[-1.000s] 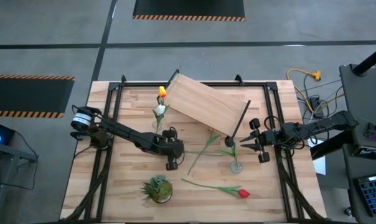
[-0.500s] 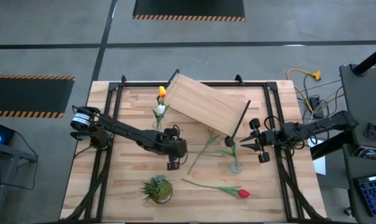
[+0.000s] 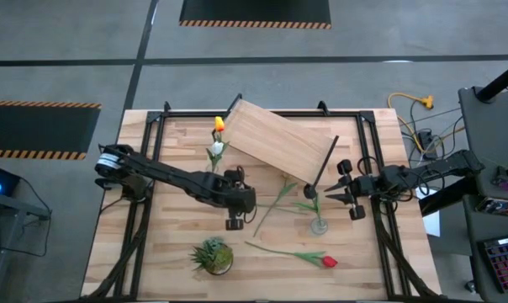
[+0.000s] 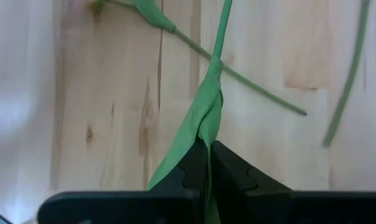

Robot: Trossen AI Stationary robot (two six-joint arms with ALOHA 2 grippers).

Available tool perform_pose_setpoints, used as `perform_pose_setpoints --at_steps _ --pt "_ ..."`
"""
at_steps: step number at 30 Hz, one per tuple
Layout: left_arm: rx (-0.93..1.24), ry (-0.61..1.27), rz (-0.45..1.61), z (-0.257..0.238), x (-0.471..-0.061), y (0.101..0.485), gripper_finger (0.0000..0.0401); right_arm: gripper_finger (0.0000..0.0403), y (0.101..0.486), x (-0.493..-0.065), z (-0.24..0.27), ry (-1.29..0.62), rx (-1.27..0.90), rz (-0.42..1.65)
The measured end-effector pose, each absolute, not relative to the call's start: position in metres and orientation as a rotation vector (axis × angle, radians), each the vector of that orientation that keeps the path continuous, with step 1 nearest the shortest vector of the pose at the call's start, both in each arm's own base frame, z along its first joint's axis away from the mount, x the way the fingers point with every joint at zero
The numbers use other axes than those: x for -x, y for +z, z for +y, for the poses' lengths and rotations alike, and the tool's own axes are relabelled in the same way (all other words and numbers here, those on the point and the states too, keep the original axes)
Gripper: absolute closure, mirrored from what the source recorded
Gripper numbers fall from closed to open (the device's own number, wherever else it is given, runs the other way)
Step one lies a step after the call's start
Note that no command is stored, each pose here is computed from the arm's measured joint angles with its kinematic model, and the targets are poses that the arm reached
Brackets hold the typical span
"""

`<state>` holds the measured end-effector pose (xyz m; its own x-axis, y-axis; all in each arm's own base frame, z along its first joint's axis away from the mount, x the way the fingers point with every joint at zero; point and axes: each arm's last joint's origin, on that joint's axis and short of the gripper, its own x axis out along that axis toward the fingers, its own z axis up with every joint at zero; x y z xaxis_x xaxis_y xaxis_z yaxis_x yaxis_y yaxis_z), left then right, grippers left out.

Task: Pick and place flowers into a vace then onto a shelf
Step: Put the dark red tulip into the left transparent vase

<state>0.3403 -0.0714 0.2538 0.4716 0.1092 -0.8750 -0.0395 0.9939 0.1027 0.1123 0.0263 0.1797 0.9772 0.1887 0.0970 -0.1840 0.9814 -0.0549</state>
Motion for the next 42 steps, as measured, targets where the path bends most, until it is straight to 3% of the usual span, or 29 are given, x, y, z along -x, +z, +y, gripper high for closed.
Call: perform_pose_setpoints --at_steps 6,19,28,35,42 --pt "-0.085 0.072 1.062 -0.075 -0.342 0.275 0.0401 0.0323 0.181 -0.112 0.026 0.187 0.044 -0.111" --pt "-0.131 0.048 1.055 -0.075 -0.339 0.323 0.0401 0.0227 0.186 -0.112 0.026 0.186 0.04 -0.163" --pt "-0.156 0.038 1.079 -0.074 -0.334 0.336 0.0401 0.0204 0.194 -0.11 0.026 0.178 0.068 -0.246" --pt "-0.159 0.04 1.086 -0.073 -0.332 0.344 0.0401 0.0203 0.23 -0.109 0.026 0.179 0.028 -0.307" --pt "-0.242 0.094 1.094 -0.068 -0.326 0.36 0.0401 0.0203 0.281 -0.115 0.027 0.187 0.105 -0.073"
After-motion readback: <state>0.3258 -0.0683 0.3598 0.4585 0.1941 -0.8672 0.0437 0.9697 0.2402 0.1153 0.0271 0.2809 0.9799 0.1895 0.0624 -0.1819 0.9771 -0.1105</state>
